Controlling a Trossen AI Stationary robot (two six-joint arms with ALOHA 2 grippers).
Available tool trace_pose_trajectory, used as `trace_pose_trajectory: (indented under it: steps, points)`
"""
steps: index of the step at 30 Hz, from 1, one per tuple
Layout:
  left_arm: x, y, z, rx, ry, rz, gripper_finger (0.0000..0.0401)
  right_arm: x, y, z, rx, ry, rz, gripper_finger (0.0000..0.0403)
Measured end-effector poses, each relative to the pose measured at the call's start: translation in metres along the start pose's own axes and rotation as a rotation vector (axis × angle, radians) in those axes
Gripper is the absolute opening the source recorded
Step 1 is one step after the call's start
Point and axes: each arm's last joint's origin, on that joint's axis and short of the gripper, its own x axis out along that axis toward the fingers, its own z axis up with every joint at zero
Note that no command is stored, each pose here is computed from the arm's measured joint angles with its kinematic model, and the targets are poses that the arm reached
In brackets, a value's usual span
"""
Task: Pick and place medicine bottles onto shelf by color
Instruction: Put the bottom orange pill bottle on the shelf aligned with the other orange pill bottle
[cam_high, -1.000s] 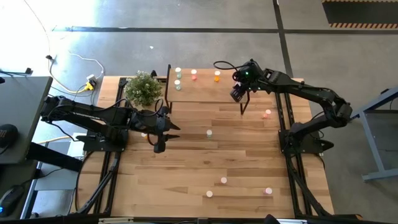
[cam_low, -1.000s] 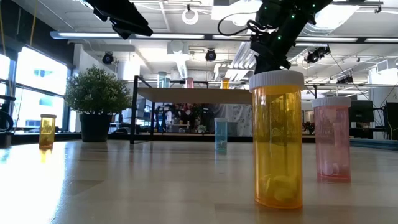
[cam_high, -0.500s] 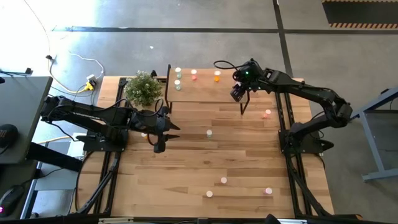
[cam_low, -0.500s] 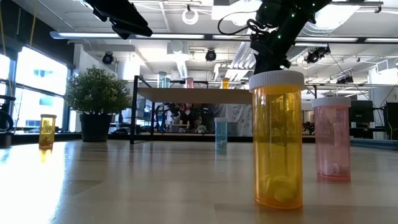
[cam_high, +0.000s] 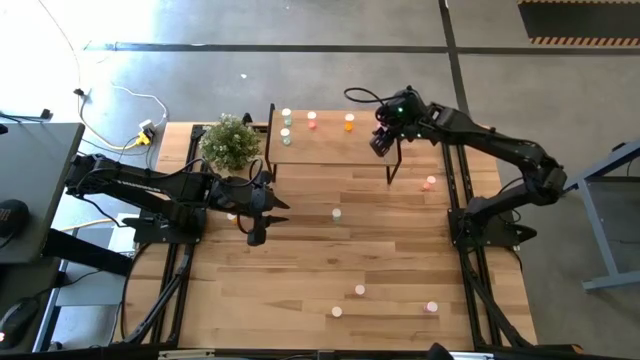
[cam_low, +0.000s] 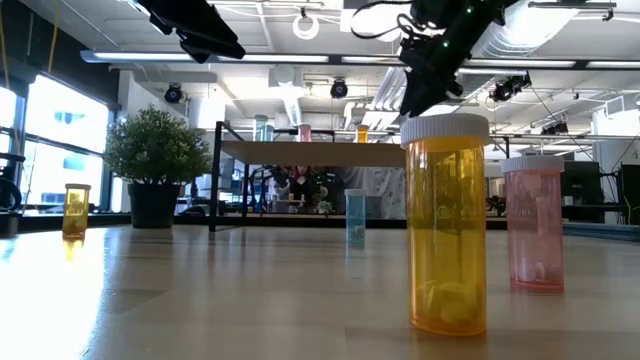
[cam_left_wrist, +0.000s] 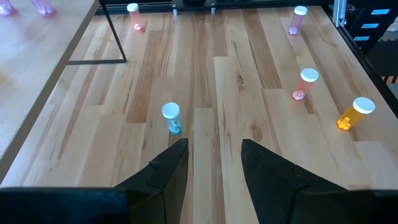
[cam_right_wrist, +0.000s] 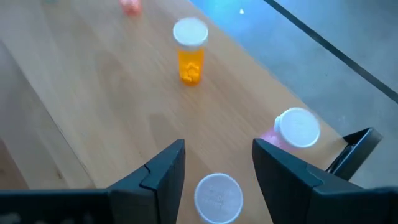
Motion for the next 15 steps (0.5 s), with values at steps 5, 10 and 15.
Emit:
trace_pose_trajectory:
  steps: [5,10,15]
  points:
    - [0.000,0.000,0.000,0.000,0.000,0.000,0.0140,-0.011,0.000,0.008,0.000,0.002,0.003,0.0179]
    - [0.000,0.000,0.000,0.000,0.000,0.001,0.0140,-0.019,0.007,0.008,-0.022,0.029,0.021,0.0179]
    - [-0.006,0.001,0.001,-0.001,-0.014,0.001,0.0140,-0.035,0.021,0.002,-0.019,0.040,0.062,0.0179]
